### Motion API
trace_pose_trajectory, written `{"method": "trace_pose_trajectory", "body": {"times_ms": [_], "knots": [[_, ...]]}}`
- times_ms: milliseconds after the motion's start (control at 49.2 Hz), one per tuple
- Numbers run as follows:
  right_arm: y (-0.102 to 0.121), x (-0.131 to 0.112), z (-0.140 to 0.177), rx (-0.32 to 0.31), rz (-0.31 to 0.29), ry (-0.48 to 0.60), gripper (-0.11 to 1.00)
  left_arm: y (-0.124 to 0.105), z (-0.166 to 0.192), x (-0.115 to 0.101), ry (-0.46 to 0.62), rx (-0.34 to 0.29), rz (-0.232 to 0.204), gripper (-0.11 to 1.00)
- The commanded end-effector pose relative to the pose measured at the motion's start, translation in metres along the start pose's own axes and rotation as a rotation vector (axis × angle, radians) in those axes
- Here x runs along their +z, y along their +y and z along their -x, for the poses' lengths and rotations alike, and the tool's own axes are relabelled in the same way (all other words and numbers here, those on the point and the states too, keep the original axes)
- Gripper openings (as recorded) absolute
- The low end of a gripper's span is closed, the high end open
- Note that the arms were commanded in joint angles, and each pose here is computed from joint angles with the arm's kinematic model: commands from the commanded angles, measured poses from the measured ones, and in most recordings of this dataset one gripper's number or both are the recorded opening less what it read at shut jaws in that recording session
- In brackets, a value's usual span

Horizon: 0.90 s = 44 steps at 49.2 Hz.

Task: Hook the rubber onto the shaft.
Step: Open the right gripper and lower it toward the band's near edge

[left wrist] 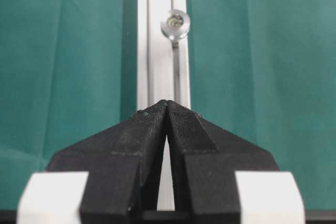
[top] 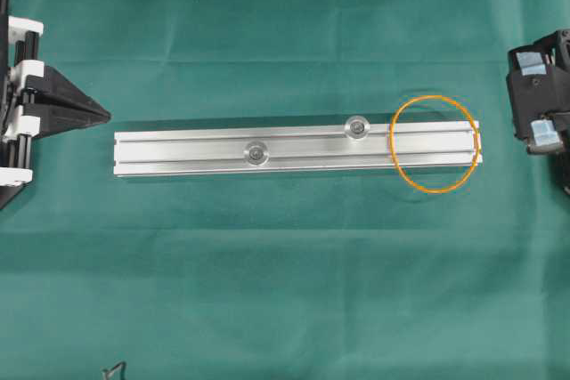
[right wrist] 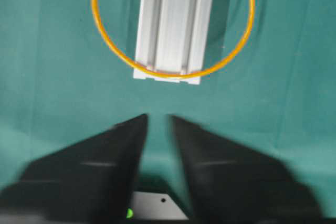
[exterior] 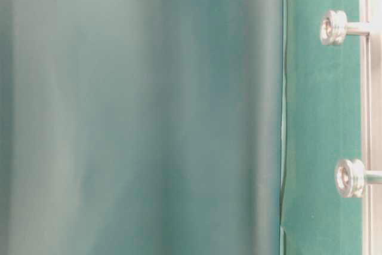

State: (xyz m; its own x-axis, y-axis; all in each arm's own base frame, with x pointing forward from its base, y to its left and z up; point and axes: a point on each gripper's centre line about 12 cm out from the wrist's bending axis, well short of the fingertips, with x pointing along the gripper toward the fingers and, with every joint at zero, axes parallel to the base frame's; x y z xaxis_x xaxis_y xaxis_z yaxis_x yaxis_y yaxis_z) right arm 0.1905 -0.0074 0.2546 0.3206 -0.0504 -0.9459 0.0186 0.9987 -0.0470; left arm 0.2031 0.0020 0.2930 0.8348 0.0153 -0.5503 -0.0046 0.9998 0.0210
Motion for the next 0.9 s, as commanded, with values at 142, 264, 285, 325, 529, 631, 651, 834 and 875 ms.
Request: {"method": "trace_pose_trajectory", "body": {"times_ms": [142, 264, 285, 325, 529, 631, 651, 834, 875], "knots": [[-0.001, 0.0076, 0.0077, -0.003, -0.005, -0.032, 0.91, 0.0008, 0.005, 0.0123, -0.035, 0.003, 0.0, 0.0], [-0.001, 0.0076, 0.0077, -0.003, -0.006, -0.032, 0.98, 0.0008, 0.005, 0.0123, -0.035, 0.003, 0.0, 0.0], [-0.001, 0.0076, 0.0077, -0.003, -0.005, -0.032, 0.98, 0.0008, 0.0054, 0.0124, -0.037, 0.003, 0.0, 0.0], [-0.001, 0.0076, 0.0077, -0.003, -0.005, -0.032, 0.97, 0.0008, 0.0054, 0.0124, -0.037, 0.003, 0.0, 0.0], [-0.001, 0.0076, 0.0077, -0.003, -0.006, -0.032, 0.97, 0.0008, 0.0054, 0.0124, -0.037, 0.003, 0.0, 0.0], [-0.001, 0.0076, 0.0077, -0.003, -0.006, -0.032, 0.96, 0.0008, 0.005, 0.0123, -0.035, 0.003, 0.0, 0.0], [-0.001, 0.0076, 0.0077, -0.003, -0.006, -0.032, 0.96, 0.0008, 0.0054, 0.0124, -0.037, 0.003, 0.0, 0.0], [-0.0009, 0.008, 0.0078, -0.002, -0.007, -0.032, 0.96, 0.0008, 0.005, 0.0123, -0.035, 0.003, 0.0, 0.0], [-0.0009, 0.0086, 0.0075, -0.002, -0.007, -0.031, 0.96, 0.0008, 0.005, 0.0123, -0.035, 0.003, 0.0, 0.0]]}}
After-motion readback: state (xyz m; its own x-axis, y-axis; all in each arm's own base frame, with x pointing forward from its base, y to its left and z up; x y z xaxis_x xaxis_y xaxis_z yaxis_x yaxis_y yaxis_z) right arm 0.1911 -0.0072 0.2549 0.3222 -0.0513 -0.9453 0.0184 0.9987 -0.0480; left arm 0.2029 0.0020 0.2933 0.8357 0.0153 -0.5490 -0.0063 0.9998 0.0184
